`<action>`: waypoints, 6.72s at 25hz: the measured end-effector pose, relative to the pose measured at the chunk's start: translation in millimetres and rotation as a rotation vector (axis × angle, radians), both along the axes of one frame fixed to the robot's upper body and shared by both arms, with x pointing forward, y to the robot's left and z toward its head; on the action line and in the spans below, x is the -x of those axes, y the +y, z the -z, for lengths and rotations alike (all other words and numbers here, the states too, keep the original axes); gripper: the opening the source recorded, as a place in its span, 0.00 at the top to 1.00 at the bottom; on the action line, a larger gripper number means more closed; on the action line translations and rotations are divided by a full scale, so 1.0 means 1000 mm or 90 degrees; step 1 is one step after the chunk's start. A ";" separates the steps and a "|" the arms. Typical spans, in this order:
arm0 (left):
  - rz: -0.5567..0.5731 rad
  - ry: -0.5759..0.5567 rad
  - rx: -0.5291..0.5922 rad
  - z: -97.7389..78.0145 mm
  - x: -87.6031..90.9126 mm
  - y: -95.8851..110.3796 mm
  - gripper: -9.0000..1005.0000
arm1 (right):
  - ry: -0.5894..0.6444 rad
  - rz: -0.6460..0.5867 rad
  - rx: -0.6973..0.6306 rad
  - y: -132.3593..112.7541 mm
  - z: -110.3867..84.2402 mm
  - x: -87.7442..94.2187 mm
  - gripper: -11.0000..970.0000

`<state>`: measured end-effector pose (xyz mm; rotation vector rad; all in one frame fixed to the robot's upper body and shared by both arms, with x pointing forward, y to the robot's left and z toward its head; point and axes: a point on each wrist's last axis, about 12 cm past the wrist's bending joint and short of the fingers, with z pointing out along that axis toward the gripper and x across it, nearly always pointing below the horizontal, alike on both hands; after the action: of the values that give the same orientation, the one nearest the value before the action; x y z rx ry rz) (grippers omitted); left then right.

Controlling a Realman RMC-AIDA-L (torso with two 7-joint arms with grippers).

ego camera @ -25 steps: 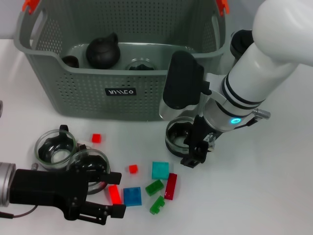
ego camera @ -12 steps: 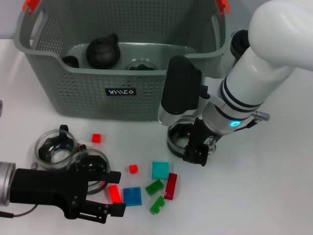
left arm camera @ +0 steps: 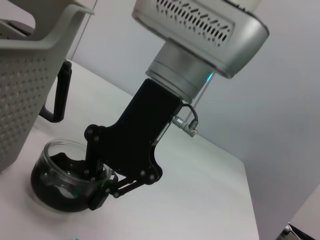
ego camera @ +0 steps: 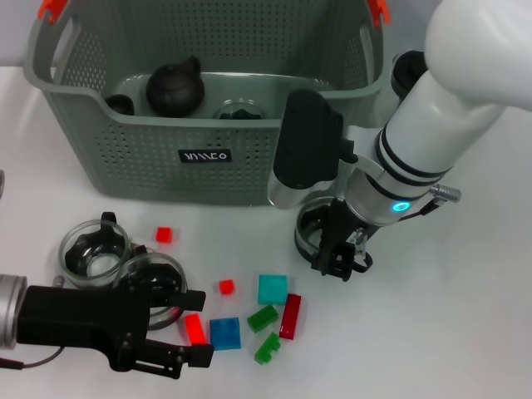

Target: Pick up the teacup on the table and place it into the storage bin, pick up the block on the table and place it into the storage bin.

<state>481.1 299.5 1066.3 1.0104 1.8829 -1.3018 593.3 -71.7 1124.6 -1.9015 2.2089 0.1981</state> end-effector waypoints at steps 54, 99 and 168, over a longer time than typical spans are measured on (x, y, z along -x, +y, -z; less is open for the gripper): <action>0.008 0.002 0.000 -0.002 -0.003 -0.003 0.10 | -0.166 0.211 -0.288 -0.043 -0.057 -0.096 0.93; -0.006 0.008 -0.005 0.002 -0.001 -0.001 0.10 | -0.182 0.193 -0.301 -0.041 -0.067 -0.096 0.76; -0.292 0.232 -0.291 -0.049 -0.066 0.089 0.10 | 0.190 -0.009 -0.391 -0.072 -0.049 0.017 0.21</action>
<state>546.7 388.6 1115.7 0.5031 2.5783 -0.8394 576.4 -143.4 1173.5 -1.6079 1.9680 1.0846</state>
